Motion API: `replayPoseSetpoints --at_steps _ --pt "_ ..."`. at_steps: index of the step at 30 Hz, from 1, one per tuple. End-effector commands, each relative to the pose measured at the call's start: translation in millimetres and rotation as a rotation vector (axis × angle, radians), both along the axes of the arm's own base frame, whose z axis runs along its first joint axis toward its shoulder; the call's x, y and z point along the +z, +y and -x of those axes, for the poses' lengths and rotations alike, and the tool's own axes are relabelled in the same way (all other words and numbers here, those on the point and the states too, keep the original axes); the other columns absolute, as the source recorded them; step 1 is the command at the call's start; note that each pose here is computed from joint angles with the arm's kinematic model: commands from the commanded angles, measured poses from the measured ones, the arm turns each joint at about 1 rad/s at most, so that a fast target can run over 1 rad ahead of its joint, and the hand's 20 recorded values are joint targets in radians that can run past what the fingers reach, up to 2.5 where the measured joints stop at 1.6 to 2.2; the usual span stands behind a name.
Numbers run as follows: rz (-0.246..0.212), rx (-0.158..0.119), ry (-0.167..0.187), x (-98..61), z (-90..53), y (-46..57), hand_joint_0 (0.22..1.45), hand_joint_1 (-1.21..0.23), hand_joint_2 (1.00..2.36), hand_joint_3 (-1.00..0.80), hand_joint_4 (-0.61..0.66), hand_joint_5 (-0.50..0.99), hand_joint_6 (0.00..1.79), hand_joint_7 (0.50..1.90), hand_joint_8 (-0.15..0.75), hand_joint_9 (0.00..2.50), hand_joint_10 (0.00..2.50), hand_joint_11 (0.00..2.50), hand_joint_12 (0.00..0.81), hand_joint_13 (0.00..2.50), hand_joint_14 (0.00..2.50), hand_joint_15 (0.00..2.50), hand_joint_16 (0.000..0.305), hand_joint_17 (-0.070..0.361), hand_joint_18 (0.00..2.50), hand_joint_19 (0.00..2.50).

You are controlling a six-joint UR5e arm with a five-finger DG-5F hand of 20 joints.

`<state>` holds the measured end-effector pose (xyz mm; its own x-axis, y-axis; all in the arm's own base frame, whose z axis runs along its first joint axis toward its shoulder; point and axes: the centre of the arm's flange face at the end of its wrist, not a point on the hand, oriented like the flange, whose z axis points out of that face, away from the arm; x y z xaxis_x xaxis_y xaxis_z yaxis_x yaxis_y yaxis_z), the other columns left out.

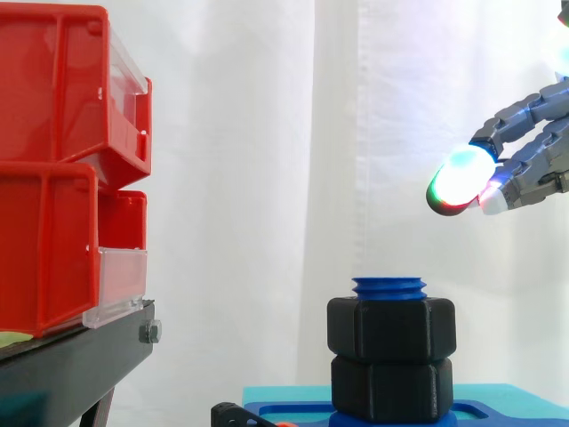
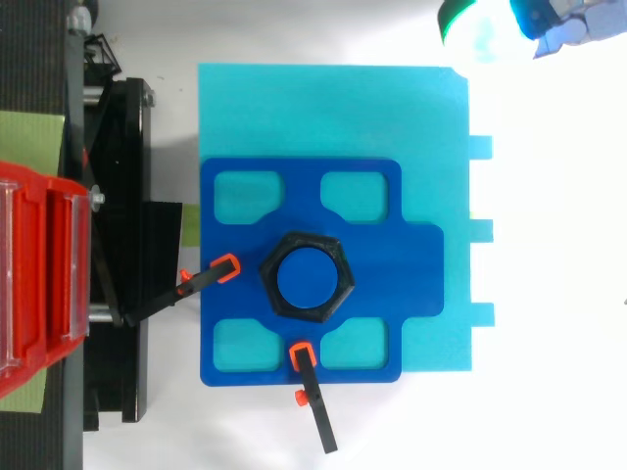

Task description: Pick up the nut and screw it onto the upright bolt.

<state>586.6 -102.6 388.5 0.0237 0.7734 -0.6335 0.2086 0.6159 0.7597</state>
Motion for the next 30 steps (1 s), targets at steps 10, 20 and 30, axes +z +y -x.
replayPoseSetpoints --at_steps 10,20,30 --pt "0.0 0.001 0.002 -0.1 0.1 0.5 0.49 -0.33 1.0 -0.5 0.11 -0.26 0.5 0.69 0.186 0.0 0.0 0.0 0.331 0.0 0.0 0.0 0.044 0.099 0.0 0.0" --pt "0.001 0.001 0.011 -0.9 1.1 0.4 0.49 -0.34 1.0 -0.5 0.11 -0.25 0.5 0.69 0.189 0.0 0.0 0.0 0.328 0.0 0.0 0.0 0.043 0.097 0.0 0.0" --pt "0.0 -0.001 0.012 -1.0 1.5 -0.6 0.49 -0.34 1.0 -0.5 0.11 -0.25 0.5 0.67 0.184 0.0 0.0 0.0 0.324 0.0 0.0 0.0 0.043 0.097 0.0 0.0"
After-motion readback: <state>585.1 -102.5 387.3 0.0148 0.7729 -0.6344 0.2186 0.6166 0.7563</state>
